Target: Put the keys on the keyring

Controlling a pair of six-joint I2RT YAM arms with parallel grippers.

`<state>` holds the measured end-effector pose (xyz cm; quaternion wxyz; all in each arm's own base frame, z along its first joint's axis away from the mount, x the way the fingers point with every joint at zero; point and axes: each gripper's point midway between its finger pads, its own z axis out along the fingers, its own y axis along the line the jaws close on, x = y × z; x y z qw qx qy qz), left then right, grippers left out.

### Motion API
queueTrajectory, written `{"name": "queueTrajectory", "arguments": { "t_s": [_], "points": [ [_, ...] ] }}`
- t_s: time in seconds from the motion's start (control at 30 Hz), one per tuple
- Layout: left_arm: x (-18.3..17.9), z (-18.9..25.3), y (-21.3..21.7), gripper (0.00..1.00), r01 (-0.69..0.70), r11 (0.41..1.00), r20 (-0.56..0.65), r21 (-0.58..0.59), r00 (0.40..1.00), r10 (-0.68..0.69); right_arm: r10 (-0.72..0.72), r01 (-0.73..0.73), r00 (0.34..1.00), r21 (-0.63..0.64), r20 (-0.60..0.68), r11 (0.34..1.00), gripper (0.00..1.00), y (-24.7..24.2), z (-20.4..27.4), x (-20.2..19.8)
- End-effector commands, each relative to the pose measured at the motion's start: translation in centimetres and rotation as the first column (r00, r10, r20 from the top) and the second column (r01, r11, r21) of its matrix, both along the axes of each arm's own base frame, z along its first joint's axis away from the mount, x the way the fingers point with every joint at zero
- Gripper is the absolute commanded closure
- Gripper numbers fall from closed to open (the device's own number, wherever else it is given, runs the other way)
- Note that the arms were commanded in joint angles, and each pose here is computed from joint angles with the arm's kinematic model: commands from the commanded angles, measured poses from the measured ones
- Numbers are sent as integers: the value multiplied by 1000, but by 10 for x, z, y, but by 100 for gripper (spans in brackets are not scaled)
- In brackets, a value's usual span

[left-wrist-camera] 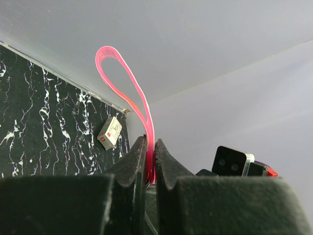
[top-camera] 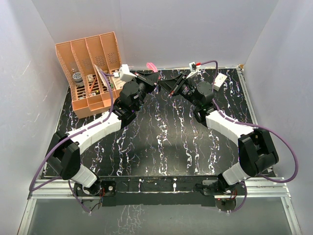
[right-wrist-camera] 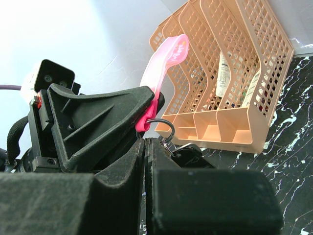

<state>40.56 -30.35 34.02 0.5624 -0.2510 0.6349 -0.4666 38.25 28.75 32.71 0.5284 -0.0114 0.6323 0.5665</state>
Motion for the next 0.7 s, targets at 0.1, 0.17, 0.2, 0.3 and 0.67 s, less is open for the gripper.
{"name": "queueTrajectory", "arguments": {
  "t_s": [0.1, 0.17, 0.2, 0.3, 0.67],
  "points": [
    [-12, 52, 5, 100, 13, 997, 95, -77, 995, -6, -18, 17, 999, 24, 49, 1000, 100, -4, 19, 2],
    [-12, 52, 5, 100, 13, 997, 95, -78, 995, -5, -18, 16, 999, 24, 50, 1000, 100, -4, 19, 2],
    [-11, 52, 6, 100, 12, 997, 95, -79, 995, -5, -18, 17, 999, 23, 51, 1000, 100, -4, 19, 2],
    [-12, 53, 5, 100, 14, 997, 96, -80, 995, -6, -17, 16, 999, 24, 47, 1000, 100, -4, 18, 2],
    [-12, 58, 4, 100, 19, 996, 105, -88, 994, -10, -18, 17, 999, 20, 42, 1000, 100, -4, 15, 2]
  ]
}}
